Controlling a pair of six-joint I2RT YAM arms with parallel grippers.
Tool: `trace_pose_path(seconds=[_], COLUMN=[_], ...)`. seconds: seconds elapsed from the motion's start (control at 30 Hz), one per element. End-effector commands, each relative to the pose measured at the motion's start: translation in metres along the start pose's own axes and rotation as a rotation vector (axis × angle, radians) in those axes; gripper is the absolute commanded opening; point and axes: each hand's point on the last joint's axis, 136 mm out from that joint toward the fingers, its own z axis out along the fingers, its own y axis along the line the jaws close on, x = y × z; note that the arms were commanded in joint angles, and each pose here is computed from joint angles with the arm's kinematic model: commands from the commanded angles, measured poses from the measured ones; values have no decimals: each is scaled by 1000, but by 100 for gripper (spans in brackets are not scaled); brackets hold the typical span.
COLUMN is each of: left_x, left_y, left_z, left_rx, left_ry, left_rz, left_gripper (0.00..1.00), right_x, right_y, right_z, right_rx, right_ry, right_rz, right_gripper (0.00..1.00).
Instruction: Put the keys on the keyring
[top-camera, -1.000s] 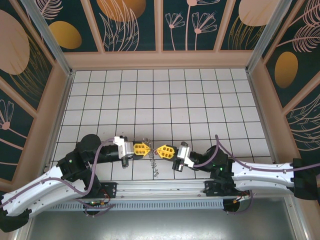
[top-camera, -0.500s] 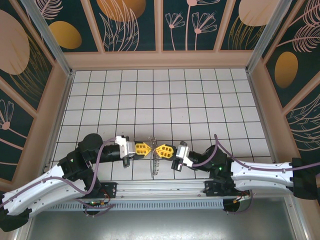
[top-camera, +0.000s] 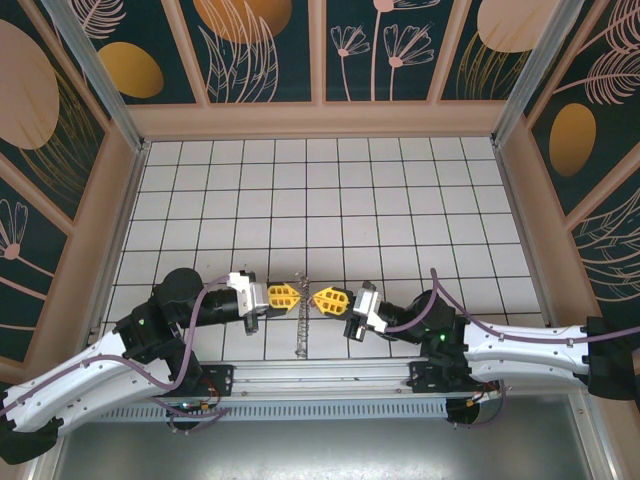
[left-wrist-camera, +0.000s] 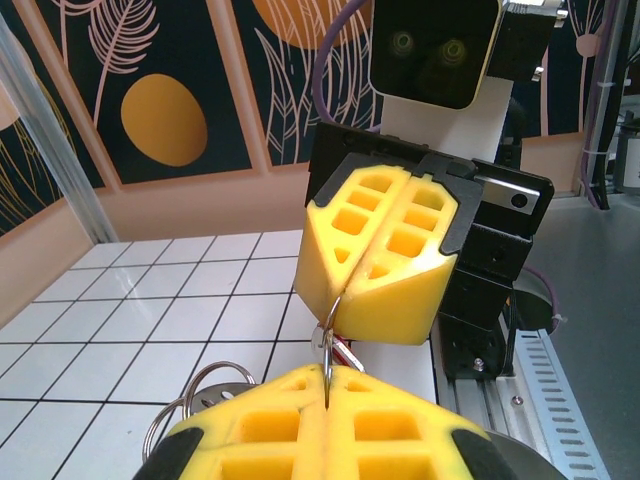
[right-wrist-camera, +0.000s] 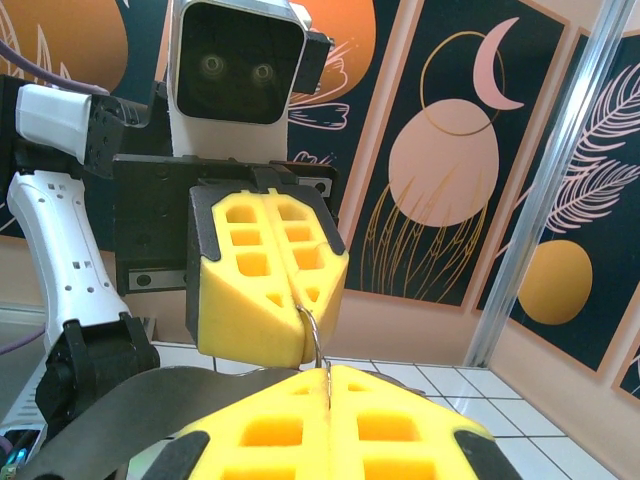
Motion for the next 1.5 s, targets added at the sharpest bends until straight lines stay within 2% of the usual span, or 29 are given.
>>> trace_pose_path(seconds=[0.0, 1.47], left_x=[-11, -11], left_y=[0, 6], left_z=[-2, -3], left_rx=[-6, -41], left_ry=[-45, -39], left_rz=[33, 42], left_gripper=[0, 0], right_x=[-23, -21], right_y=[-8, -5], right_z=[3, 6], right_rx=[33, 12], right_ry=[-60, -44], right_rz=[13, 31], right_gripper=[0, 0])
